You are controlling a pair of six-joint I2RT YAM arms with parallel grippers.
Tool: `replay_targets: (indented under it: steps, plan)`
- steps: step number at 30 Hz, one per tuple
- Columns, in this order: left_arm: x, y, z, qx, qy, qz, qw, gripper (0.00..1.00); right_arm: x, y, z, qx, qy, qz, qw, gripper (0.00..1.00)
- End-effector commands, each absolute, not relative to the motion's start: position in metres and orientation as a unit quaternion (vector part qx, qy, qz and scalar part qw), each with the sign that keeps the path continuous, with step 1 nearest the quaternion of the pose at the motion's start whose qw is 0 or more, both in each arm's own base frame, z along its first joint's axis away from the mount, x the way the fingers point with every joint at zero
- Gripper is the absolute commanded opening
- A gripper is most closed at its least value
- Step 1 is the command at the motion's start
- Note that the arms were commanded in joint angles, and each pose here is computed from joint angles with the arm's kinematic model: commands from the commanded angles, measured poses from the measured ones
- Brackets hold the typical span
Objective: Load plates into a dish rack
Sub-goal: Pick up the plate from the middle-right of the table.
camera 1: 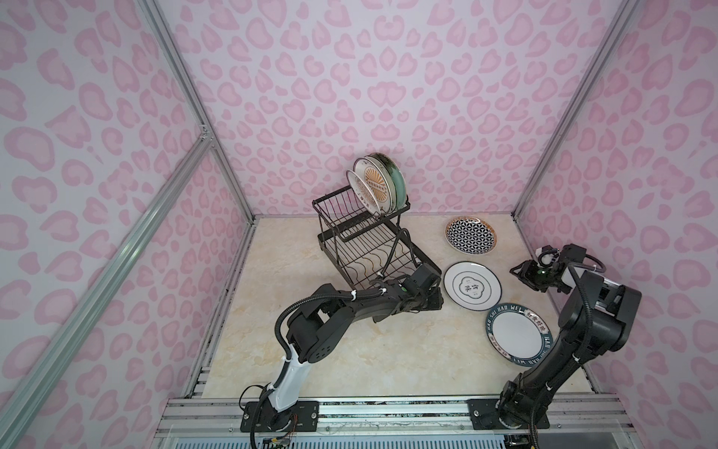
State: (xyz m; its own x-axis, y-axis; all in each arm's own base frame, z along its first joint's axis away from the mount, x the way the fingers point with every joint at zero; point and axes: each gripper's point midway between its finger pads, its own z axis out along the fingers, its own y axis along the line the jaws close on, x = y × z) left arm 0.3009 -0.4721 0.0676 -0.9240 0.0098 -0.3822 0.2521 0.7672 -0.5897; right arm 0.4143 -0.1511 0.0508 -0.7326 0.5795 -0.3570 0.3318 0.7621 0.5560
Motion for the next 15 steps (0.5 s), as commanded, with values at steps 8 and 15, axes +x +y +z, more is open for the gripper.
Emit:
replay_targets:
  steps: [8,15]
  plan:
    - [0.308,-0.486,0.071,0.063,0.914,-0.357,0.185,0.37,0.417,-0.136,0.041,0.234,0.889,0.301,0.253,0.46]
    - [0.312,-0.494,0.066,0.057,0.91,-0.366,0.185,0.37,0.425,-0.118,0.031,0.207,0.897,0.316,0.23,0.45]
